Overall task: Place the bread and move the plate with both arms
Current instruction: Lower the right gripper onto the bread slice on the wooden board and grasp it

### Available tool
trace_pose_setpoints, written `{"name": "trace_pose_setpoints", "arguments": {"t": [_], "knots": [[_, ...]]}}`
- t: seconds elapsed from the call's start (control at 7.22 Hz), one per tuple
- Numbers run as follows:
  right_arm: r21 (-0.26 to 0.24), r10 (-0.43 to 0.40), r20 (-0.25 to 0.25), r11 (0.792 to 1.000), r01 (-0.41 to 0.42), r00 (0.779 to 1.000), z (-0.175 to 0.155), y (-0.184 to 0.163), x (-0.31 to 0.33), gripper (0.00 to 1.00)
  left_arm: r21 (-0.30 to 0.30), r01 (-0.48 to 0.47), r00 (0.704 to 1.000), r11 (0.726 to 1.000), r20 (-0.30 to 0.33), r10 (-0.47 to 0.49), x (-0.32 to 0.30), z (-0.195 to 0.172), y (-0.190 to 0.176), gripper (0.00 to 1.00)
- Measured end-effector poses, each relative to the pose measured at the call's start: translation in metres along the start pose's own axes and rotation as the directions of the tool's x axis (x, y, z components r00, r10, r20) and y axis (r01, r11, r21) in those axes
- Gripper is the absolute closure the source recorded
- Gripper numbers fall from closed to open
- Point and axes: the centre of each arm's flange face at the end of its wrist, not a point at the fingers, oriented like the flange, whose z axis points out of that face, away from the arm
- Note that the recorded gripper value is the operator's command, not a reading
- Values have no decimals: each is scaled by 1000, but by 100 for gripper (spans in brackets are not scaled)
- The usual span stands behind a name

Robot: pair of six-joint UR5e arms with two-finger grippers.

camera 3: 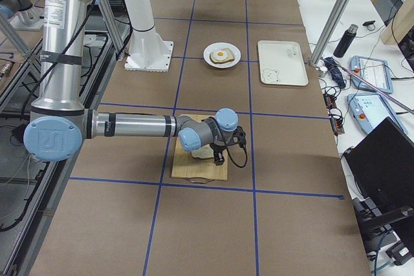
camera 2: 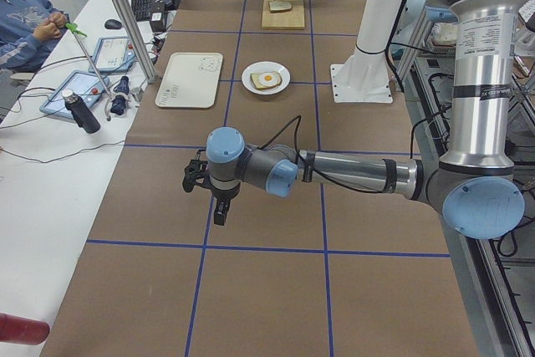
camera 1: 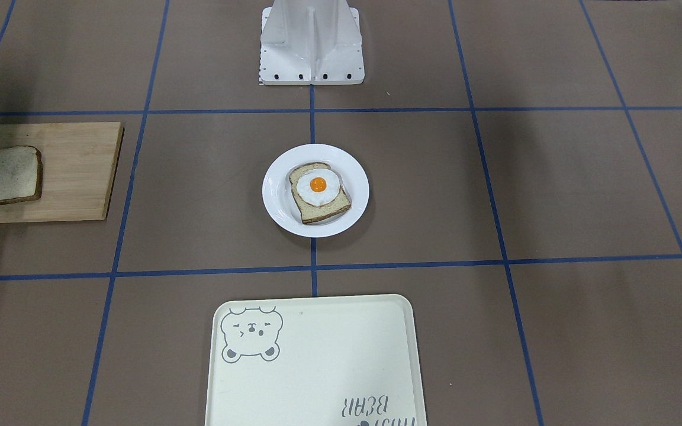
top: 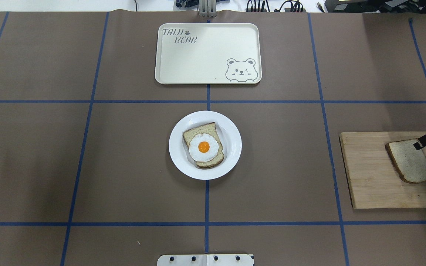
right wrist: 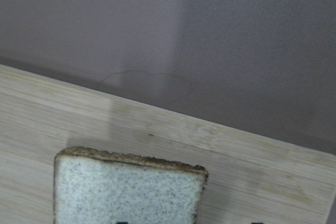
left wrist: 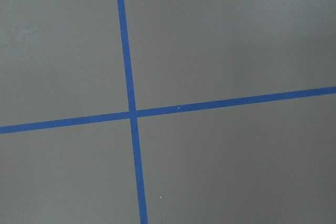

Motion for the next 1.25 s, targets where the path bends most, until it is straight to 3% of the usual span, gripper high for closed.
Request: {"name": "trace_pose_setpoints", "arguments": {"t": [0.83,0.97,1.25], "knots": [[-29,2,35,1000,-1,999,14,4,2,21,2,1,1000,1000,0,-1,0,-1,0,1],[-32,2,35,999,-1,999,15,4,2,24,2,1,1000,1000,-1,-1,1,-1,0,1],[-36,4,34,999,-3,999,17,5,3,41,6,-2,1000,1000,-1,2,1,-1,0,1]]}}
